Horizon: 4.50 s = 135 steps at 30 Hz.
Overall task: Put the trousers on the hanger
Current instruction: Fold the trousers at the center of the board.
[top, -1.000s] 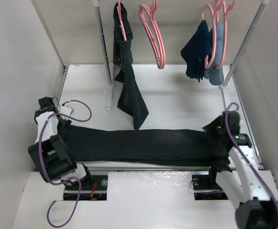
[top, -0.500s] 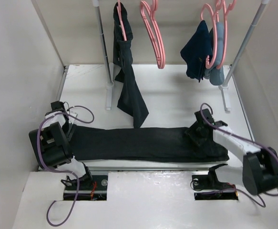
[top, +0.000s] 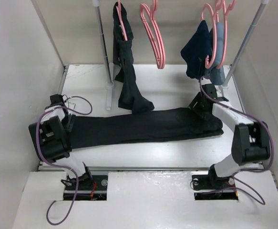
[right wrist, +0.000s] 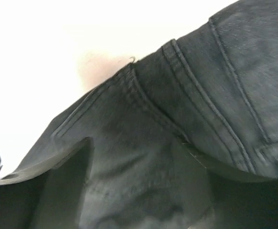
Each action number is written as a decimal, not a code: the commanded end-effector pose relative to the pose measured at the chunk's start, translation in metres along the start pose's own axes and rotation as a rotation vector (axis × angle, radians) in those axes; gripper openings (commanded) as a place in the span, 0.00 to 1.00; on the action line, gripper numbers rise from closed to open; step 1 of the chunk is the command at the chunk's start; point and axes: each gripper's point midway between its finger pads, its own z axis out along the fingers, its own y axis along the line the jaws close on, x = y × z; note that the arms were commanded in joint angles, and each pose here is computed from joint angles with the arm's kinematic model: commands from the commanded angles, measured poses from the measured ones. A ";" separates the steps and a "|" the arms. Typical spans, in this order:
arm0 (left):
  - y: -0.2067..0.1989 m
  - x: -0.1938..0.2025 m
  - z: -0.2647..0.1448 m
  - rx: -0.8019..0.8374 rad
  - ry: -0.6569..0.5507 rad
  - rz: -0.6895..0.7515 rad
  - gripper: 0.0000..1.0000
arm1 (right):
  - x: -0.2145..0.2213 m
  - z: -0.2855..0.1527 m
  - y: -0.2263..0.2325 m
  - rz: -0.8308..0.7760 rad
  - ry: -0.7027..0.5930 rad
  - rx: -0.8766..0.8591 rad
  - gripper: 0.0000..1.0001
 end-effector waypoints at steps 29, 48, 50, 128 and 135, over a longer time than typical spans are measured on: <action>-0.016 -0.013 -0.046 0.092 -0.164 0.004 0.58 | -0.007 -0.013 -0.144 0.464 -0.055 0.115 0.00; -0.089 -0.052 -0.086 0.355 -0.216 0.065 0.59 | -0.134 -0.306 -0.104 0.120 -0.898 -0.078 0.00; -0.114 -0.057 -0.091 0.411 -0.235 0.113 0.59 | -0.133 -0.320 -0.089 0.041 -0.921 -0.143 0.00; -0.130 -0.049 -0.071 0.445 -0.127 0.084 0.57 | 0.332 -0.231 0.361 -1.209 -0.608 -0.760 0.00; -0.110 -0.066 -0.101 0.415 -0.229 0.054 0.60 | 0.383 -0.204 0.339 -1.375 -0.401 -0.844 0.26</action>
